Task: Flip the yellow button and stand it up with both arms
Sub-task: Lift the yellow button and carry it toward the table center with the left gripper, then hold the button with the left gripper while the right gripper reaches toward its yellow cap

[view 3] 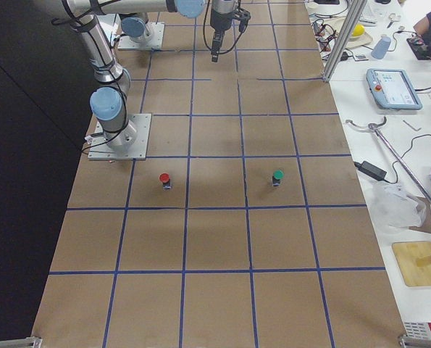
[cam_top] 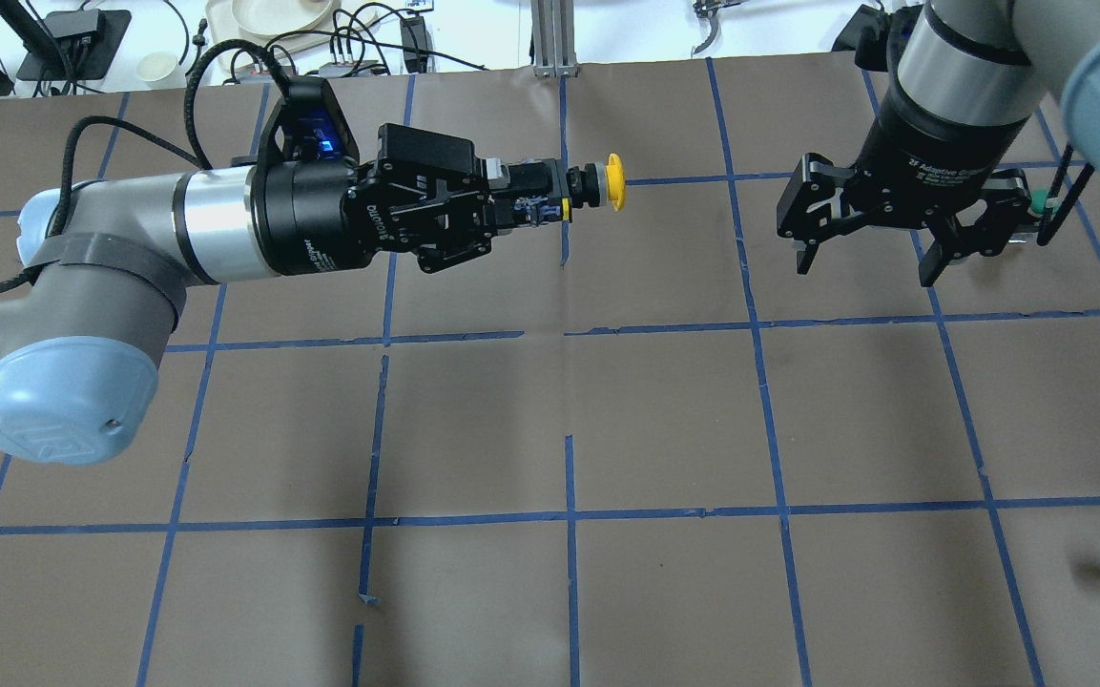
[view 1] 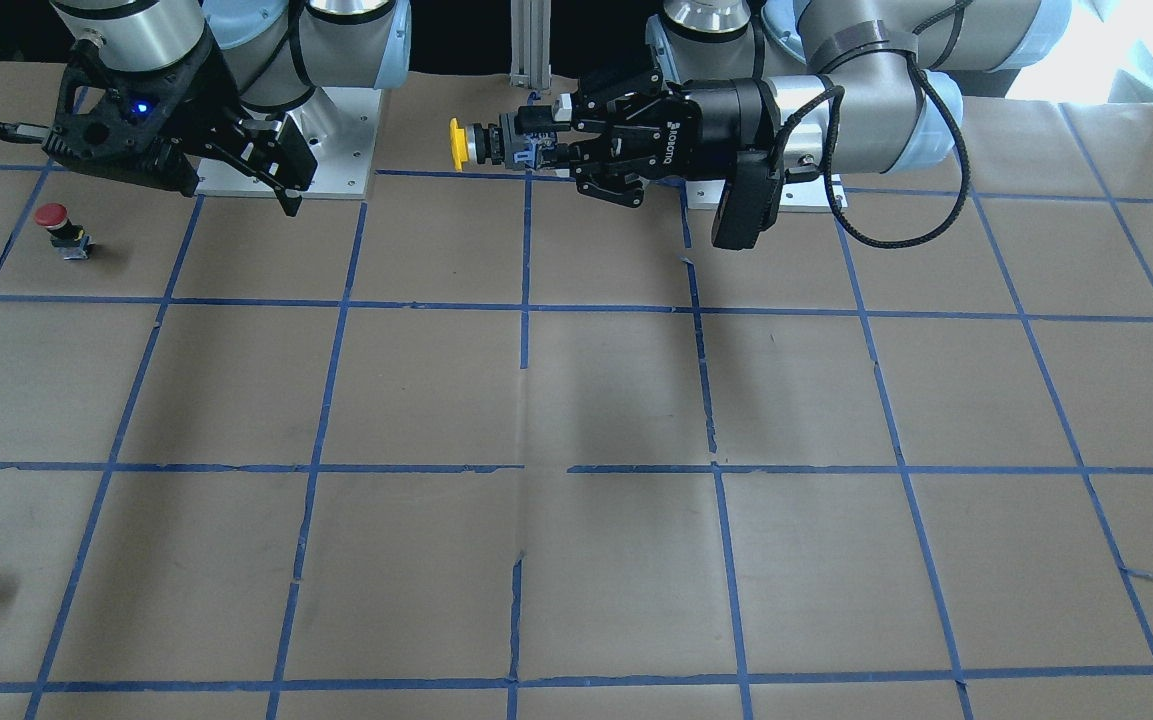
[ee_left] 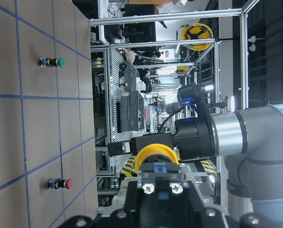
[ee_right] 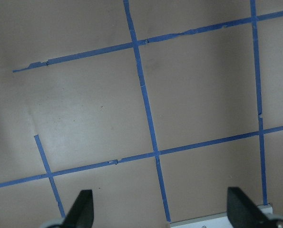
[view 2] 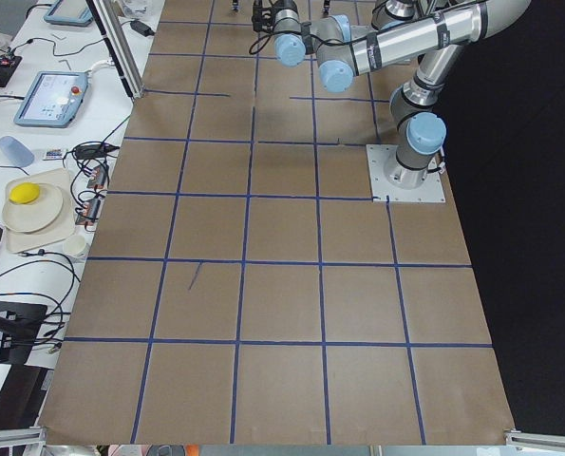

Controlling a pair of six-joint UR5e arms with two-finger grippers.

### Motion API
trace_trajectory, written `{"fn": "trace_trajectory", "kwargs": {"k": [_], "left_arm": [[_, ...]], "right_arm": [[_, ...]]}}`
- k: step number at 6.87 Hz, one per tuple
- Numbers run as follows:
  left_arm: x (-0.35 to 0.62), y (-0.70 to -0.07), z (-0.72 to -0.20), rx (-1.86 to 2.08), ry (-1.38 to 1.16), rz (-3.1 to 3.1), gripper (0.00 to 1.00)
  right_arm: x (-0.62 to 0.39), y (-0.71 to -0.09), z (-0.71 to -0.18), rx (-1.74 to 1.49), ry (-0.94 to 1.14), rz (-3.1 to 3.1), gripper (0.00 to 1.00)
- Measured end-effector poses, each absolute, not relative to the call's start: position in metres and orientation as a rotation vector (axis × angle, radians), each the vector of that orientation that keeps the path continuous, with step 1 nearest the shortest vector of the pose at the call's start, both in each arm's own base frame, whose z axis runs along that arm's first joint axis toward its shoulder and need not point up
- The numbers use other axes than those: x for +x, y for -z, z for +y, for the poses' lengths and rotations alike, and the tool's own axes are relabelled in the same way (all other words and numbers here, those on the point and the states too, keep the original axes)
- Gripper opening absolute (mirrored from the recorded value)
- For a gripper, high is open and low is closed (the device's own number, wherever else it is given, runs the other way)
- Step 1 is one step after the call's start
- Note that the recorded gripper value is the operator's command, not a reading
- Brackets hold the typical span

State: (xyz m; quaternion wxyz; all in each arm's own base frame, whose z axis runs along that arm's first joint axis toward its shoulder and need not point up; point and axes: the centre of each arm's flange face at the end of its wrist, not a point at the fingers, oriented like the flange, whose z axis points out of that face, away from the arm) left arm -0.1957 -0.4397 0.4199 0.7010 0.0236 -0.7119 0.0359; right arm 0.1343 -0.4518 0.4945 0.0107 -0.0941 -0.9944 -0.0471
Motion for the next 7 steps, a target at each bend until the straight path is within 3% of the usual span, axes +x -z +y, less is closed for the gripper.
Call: {"fn": "trace_trajectory", "kwargs": {"k": [4, 7], "left_arm": [[-0.197, -0.420, -0.440, 0.055, -0.078, -1.574, 0.18], [-0.196, -0.420, -0.439, 0.053, -0.079, -1.578, 0.18]], "right_arm": [[0.137, -0.496, -0.451, -0.294, 0.165, -3.136, 1.00], [0.160, -0.502, -0.462, -0.621, 0.251, -3.383, 1.00]]}}
